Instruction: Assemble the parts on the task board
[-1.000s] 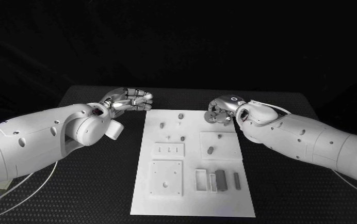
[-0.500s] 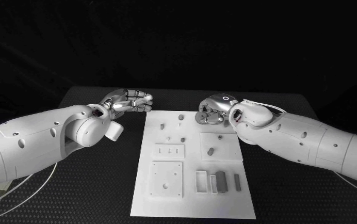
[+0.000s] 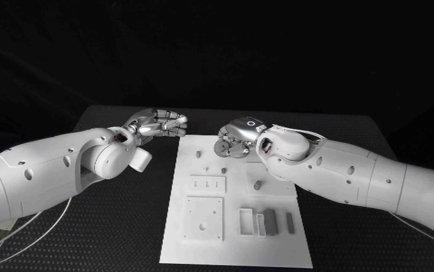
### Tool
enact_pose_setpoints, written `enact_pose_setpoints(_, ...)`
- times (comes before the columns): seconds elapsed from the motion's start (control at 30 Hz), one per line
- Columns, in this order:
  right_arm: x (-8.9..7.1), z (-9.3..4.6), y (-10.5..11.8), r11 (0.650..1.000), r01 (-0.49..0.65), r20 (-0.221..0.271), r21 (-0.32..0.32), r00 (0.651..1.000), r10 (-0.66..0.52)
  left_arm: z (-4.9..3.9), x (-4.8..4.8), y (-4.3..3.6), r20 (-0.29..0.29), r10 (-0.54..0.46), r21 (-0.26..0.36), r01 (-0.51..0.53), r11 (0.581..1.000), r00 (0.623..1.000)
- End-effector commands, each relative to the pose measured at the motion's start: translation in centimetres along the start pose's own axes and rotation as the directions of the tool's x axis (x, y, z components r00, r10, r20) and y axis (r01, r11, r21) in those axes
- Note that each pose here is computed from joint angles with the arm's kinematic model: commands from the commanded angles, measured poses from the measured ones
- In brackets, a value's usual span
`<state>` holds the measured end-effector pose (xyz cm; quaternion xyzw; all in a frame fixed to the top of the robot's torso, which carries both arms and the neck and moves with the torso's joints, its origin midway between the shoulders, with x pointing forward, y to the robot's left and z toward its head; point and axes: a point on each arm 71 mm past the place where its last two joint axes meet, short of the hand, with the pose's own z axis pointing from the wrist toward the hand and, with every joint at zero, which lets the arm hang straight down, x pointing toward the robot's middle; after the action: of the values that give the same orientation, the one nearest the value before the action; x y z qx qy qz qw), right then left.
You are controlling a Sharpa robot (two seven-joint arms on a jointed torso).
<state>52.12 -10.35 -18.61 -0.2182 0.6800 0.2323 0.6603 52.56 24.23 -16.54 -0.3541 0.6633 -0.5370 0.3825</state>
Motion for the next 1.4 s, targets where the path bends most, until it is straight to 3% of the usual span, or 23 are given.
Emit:
enact_pose_setpoints(0.03, 0.3, 0.5, 0.3, 0.999, 0.036, -0.007, 0.006, 0.999, -0.036, 0.12, 0.27, -0.22, -0.014, 0.001, 0.013, -0.001, 1.000, 1.000)
enact_pose_setpoints(0.37, 1.6, 1.9, 1.3, 0.998, 0.065, -0.022, -0.001, 0.998, -0.065, 0.26, 0.38, -0.24, -0.017, 0.001, 0.013, -0.001, 1.000, 1.000)
enact_pose_setpoints(1.03, 2.3, 2.8, 1.4, 0.996, 0.088, -0.041, 0.002, 0.995, -0.088, 0.56, 0.57, -0.27, -0.022, 0.002, 0.013, -0.002, 1.000, 1.000)
enact_pose_setpoints(1.4, 3.7, 2.6, 0.6, 0.995, 0.097, -0.088, 0.023, 0.992, -0.095, 0.60, 0.52, -0.26, -0.022, 0.002, 0.013, -0.002, 1.000, 1.000)
